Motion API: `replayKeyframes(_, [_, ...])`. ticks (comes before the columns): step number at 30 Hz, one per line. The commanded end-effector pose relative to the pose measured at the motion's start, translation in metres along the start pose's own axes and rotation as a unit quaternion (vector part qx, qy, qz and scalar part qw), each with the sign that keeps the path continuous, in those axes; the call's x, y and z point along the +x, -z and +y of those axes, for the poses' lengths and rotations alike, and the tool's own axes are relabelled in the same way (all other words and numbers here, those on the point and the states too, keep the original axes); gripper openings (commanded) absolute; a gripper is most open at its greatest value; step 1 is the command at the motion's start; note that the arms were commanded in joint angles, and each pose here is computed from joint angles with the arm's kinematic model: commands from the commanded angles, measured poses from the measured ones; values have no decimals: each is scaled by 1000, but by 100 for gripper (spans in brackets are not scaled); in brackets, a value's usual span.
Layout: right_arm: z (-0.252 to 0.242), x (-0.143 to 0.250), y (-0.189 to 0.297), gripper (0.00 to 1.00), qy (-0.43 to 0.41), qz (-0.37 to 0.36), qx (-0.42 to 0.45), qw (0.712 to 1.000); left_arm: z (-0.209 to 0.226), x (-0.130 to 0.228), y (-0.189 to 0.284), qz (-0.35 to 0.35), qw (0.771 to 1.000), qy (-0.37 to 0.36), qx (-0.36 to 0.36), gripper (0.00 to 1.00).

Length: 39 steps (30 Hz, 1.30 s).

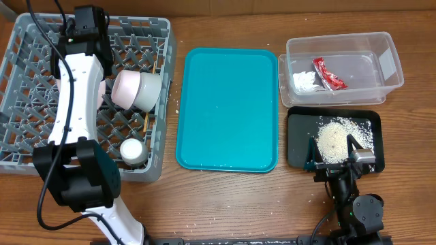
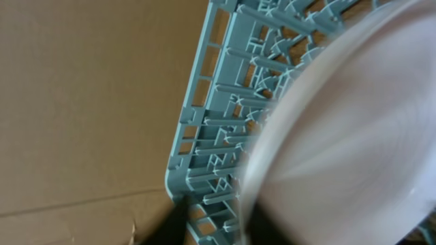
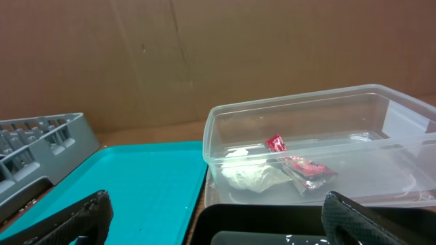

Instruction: Sort waste into correct bins and load items into the dishwasher

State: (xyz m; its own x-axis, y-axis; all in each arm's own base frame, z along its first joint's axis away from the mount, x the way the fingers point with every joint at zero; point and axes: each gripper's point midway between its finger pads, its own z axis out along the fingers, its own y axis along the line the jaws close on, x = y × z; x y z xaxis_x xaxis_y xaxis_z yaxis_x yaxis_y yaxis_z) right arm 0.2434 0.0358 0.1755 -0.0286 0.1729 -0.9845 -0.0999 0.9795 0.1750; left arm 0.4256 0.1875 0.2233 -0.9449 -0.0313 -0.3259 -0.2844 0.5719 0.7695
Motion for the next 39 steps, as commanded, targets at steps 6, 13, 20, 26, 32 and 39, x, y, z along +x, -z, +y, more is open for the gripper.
replayKeyframes(6, [1, 2, 0, 100, 2, -2, -3, 1000, 39, -9, 87, -108, 982, 104, 113, 62])
replayKeyframes(13, [1, 2, 0, 100, 1, -2, -3, 1000, 37, 26, 193, -179, 910, 136, 350, 46])
replayKeyframes(20, [1, 2, 0, 100, 1, -2, -3, 1000, 20, 86, 303, -215, 800, 74, 555, 40])
replayKeyframes(26, [1, 2, 0, 100, 2, -2, -3, 1000, 13, 122, 332, -213, 786, 27, 580, 47])
replayKeyframes(32, [1, 2, 0, 100, 2, -2, -3, 1000, 4, 140, 337, -194, 786, -6, 587, 100])
replayKeyframes(39, [1, 2, 0, 100, 2, -2, -3, 1000, 2, 145, 335, -183, 789, -12, 586, 100])
